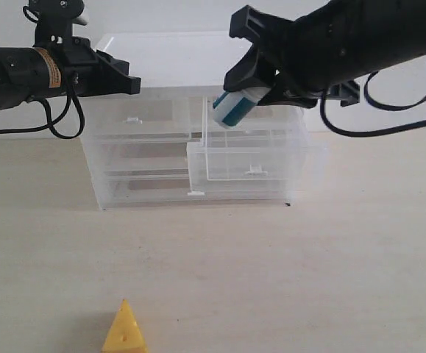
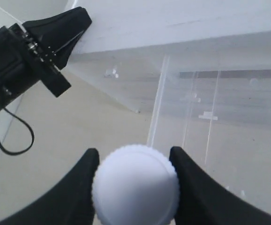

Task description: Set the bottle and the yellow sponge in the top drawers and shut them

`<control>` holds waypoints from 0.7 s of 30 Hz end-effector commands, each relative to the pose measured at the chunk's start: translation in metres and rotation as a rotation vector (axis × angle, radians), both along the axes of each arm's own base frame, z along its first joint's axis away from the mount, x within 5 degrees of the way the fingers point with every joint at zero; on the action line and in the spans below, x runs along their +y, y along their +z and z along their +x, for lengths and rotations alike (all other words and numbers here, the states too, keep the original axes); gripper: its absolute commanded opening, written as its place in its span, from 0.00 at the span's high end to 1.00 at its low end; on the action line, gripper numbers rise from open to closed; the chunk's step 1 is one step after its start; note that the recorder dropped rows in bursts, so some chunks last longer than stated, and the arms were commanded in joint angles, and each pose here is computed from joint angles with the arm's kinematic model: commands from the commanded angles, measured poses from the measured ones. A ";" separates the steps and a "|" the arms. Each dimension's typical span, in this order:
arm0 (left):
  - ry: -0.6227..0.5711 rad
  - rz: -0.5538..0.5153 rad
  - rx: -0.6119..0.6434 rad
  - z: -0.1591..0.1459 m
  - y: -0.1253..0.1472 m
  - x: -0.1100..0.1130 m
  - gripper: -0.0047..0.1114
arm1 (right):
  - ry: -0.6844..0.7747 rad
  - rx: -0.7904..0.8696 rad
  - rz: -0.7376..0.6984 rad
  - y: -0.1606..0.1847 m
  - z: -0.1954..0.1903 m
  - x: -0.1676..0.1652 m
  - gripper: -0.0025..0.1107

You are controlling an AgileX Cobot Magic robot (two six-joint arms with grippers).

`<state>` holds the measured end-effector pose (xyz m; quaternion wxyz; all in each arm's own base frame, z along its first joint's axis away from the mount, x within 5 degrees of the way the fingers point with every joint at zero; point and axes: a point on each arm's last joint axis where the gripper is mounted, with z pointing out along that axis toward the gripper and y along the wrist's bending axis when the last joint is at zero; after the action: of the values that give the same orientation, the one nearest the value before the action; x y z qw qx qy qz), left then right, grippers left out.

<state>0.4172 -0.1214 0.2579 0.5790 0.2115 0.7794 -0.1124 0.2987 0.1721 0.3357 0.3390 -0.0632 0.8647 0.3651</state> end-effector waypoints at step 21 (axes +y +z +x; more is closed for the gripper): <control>0.028 0.047 0.050 0.001 -0.013 0.002 0.92 | -0.049 -0.003 -0.043 -0.029 0.046 0.001 0.43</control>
<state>0.4172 -0.1214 0.2579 0.5790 0.2115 0.7794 -0.1124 0.3458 0.1782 0.2989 0.3267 -0.0212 0.8772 0.3513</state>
